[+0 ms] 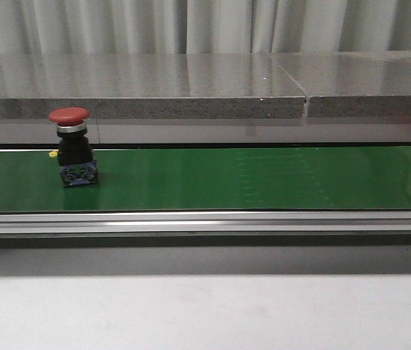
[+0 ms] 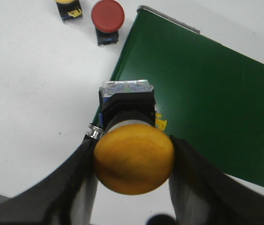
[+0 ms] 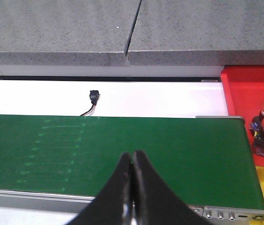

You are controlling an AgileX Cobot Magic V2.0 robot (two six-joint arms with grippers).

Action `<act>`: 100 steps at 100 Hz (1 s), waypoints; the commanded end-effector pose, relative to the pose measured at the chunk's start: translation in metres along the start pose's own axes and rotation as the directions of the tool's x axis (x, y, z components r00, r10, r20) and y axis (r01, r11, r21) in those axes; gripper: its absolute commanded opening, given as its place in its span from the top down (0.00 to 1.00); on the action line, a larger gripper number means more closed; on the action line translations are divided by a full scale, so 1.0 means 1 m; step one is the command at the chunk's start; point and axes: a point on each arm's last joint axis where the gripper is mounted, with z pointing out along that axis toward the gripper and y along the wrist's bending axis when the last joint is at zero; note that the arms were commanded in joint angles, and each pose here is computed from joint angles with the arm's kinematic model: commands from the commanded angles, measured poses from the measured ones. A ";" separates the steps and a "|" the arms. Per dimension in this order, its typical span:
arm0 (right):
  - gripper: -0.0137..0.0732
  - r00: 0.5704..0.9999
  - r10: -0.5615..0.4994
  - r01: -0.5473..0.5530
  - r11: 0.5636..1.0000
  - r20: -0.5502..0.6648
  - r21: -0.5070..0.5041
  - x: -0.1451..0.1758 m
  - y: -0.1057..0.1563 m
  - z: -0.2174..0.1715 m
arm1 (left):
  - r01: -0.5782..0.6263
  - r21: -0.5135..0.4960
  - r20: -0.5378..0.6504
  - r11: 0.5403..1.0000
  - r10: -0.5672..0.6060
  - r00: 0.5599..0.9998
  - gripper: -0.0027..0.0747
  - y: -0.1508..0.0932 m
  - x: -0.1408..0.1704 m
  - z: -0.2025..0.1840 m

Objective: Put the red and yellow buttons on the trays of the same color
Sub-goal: 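Grasp the yellow button, carry it onto the green belt, open left gripper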

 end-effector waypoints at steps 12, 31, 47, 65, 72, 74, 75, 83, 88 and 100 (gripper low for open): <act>0.92 0.996 0.000 -0.001 1.000 0.091 0.003 -0.013 0.001 -0.004 | -0.054 0.021 -0.049 0.998 0.055 0.997 0.75 -0.017 -0.007 0.013; 0.92 0.996 0.000 -0.001 1.000 0.091 0.003 -0.013 0.001 -0.004 | -0.079 0.022 -0.121 0.997 0.081 0.989 0.75 -0.023 -0.013 0.039; 0.92 0.996 0.000 -0.001 1.000 0.091 0.003 -0.013 0.001 -0.004 | -0.073 0.026 -0.137 0.997 0.076 0.988 0.64 -0.024 -0.017 0.051; 0.92 0.996 0.000 -0.001 1.000 0.091 0.003 -0.013 0.001 -0.004 | -0.075 0.029 -0.141 0.997 0.078 0.987 0.30 -0.024 -0.018 0.055; 0.92 0.996 0.000 -0.001 1.000 0.091 0.003 -0.013 0.001 -0.004 | -0.075 0.031 -0.118 0.997 0.078 0.990 0.29 -0.024 -0.020 0.054; 0.92 0.996 0.000 -0.001 1.000 0.091 0.003 -0.013 0.001 -0.004 | -0.075 0.032 -0.107 0.997 0.078 0.991 0.29 -0.024 -0.021 0.054; 0.92 0.996 0.000 -0.001 1.000 0.091 0.003 -0.013 0.001 -0.004 | -0.075 0.032 -0.100 0.997 0.078 0.992 0.29 -0.024 -0.021 0.053; 0.92 0.996 0.000 -0.001 1.000 0.091 0.003 -0.013 0.001 -0.004 | -0.076 0.036 -0.049 0.996 0.078 0.996 0.29 -0.025 -0.023 0.046; 0.92 0.996 0.000 -0.001 1.000 0.091 0.003 -0.013 0.001 -0.004 | -0.082 0.041 -0.010 0.996 0.083 0.997 0.29 -0.026 -0.023 0.040; 0.92 0.996 0.000 -0.001 1.000 0.091 0.003 -0.013 0.001 -0.004 | -0.143 0.059 0.105 0.988 0.137 0.985 0.30 -0.033 -0.021 0.018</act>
